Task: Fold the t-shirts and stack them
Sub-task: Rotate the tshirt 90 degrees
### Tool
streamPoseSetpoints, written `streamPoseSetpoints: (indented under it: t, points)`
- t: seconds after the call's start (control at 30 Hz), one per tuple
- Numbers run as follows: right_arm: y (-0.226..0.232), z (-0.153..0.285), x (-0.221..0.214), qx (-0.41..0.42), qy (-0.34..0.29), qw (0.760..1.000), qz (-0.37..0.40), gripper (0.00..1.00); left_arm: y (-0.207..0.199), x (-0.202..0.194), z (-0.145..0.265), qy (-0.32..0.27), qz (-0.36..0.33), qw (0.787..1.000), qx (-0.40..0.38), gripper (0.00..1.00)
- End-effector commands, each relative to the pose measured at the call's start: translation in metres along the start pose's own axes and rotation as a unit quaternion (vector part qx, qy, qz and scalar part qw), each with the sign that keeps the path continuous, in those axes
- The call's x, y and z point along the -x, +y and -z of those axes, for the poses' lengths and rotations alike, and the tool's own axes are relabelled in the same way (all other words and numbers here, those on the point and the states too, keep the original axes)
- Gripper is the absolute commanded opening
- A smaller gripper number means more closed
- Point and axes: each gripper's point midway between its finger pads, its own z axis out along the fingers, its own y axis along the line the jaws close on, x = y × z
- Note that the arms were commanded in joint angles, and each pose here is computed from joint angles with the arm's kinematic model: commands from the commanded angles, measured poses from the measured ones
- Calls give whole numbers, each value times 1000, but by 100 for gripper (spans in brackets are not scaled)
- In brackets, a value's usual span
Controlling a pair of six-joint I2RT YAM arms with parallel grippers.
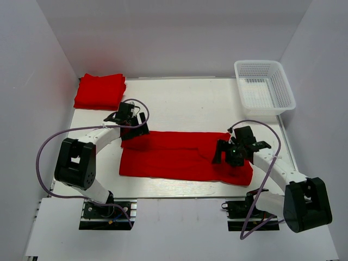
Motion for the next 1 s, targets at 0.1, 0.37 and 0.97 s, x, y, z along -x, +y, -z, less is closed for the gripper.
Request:
streamPoseSetpoints:
  t: [0.1,0.37,0.97]
  points:
    - [16,2,-14,48,26,998,44,90,-2,10,3,-13,-6,1000,6,100]
    - [22,-4,-23,64,37,995,69,90,-4,9,3,-14,-10,1000,8,100]
    - [38,23,-77,76,130,982,116,90,3,8,3,-12,-14,1000,24,100]
